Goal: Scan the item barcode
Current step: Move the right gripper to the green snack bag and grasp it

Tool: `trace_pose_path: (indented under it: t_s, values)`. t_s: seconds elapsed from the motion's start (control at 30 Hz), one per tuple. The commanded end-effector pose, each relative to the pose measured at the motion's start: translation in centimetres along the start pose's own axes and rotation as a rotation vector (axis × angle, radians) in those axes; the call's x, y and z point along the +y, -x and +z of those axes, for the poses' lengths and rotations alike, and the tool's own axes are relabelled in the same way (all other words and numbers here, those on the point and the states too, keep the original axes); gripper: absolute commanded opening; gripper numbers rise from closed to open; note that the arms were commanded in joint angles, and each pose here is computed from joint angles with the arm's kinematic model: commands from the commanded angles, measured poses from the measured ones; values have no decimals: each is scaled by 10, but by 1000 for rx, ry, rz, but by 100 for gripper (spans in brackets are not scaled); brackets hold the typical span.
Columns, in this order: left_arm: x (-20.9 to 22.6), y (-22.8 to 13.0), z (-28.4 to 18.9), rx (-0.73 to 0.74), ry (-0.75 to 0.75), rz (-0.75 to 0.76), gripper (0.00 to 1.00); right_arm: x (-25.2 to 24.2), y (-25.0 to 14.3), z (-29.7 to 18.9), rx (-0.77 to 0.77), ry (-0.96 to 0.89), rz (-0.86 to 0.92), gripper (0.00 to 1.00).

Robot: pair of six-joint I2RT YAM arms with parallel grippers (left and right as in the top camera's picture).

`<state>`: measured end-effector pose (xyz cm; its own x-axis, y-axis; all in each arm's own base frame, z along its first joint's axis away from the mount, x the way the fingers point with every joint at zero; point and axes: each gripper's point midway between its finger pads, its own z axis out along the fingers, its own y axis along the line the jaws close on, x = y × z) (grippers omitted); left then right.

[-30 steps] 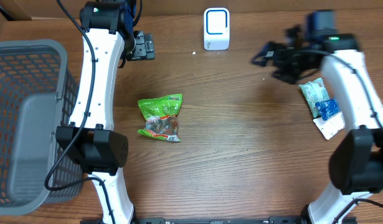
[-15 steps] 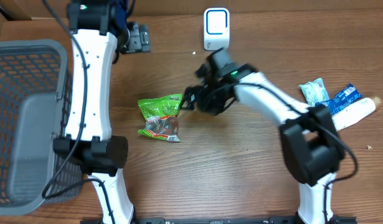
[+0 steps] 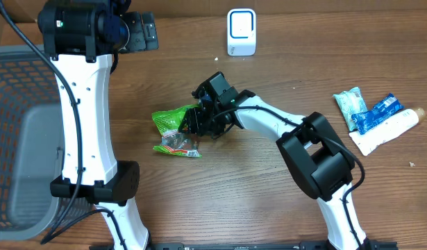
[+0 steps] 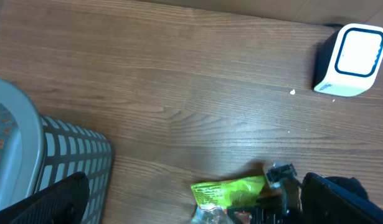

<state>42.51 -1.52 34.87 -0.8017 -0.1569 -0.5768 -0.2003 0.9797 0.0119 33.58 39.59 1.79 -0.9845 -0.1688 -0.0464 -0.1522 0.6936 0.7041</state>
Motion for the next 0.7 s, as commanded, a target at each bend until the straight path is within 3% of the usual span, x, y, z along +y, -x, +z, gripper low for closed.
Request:
trace_pose_path:
  t_s: [0.0,0.07,0.13,0.3,0.67]
  values:
    - [1,2,-2,-10,1,17,100,-18,-23,17,71,-65,135,46]
    - [1,2,-2,-9,1,18,100,-22,-32,16,102,-84,168,31]
    - [0,2,-2,-9,1,18,100,-23,-35,16,115,-87,178,4]
    - [0,2,-2,-9,1,18,100,-13,-29,-8,158,20,301,4]
    - [1,2,-2,-9,1,18,100,-46,-24,-155,158,49,827,4]
